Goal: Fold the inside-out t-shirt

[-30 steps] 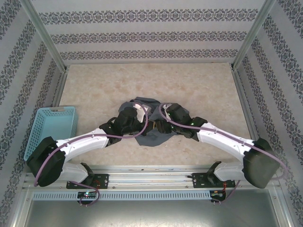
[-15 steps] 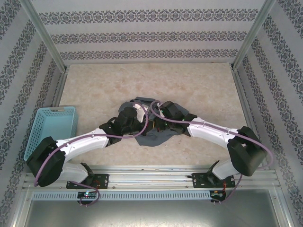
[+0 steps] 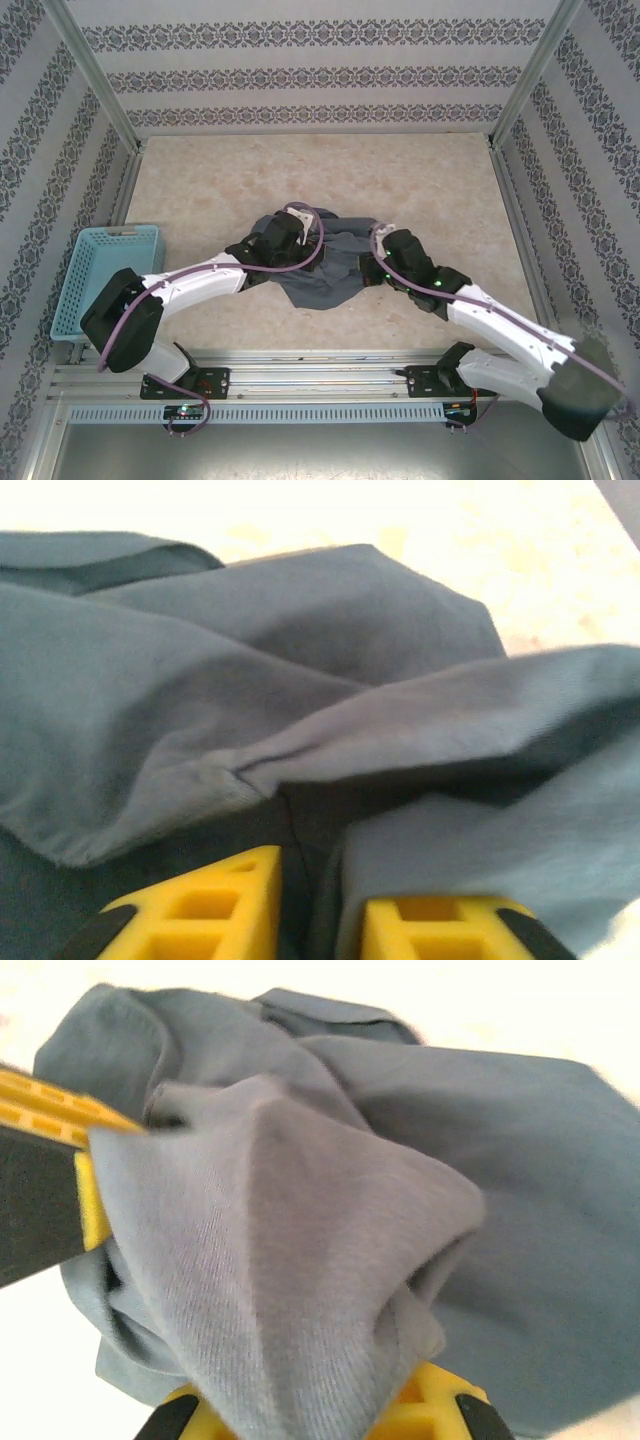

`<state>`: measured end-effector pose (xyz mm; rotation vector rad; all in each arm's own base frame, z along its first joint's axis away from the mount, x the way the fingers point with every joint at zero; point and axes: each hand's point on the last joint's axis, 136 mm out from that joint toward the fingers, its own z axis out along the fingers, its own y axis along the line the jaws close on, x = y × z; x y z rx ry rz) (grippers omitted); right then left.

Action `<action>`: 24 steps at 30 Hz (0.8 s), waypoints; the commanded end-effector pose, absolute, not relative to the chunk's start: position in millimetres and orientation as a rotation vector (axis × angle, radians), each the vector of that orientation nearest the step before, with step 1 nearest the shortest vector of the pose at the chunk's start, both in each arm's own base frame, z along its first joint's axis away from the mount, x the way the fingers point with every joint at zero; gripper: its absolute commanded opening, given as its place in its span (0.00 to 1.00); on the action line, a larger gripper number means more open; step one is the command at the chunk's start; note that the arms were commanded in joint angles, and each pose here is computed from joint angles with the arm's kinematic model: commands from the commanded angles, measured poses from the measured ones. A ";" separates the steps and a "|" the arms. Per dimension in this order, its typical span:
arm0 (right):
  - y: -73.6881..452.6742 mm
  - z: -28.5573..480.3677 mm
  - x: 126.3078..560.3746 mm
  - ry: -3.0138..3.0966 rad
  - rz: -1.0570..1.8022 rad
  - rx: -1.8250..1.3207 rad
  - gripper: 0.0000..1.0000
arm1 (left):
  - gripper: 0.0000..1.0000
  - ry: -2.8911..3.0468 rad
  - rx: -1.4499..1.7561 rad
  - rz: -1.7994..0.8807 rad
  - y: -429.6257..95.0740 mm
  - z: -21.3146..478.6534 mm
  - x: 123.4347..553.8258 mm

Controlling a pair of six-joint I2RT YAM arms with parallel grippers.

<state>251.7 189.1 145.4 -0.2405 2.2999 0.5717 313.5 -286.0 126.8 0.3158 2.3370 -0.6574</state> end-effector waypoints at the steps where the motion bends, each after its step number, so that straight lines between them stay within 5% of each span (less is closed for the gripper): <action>1: 177.9 138.3 245.3 2.303 0.680 -0.140 0.00 | 0.29 2.366 0.255 -0.619 -273.9 125.7 318.2; 9: 127.5 127.7 253.3 2.336 0.523 0.123 0.00 | 0.54 2.418 0.188 -0.442 -232.6 126.1 325.6; 16: 91.1 125.4 270.0 2.346 0.434 0.329 0.00 | 0.89 2.520 -0.073 -0.072 -147.6 119.4 338.5; 22: 97.6 127.7 279.3 2.358 0.445 0.302 0.00 | 0.93 2.597 -0.134 -0.208 -153.9 91.2 353.9; 24: 98.7 128.4 281.4 2.356 0.446 0.297 0.00 | 0.87 2.613 -0.130 -0.288 -164.3 84.4 361.4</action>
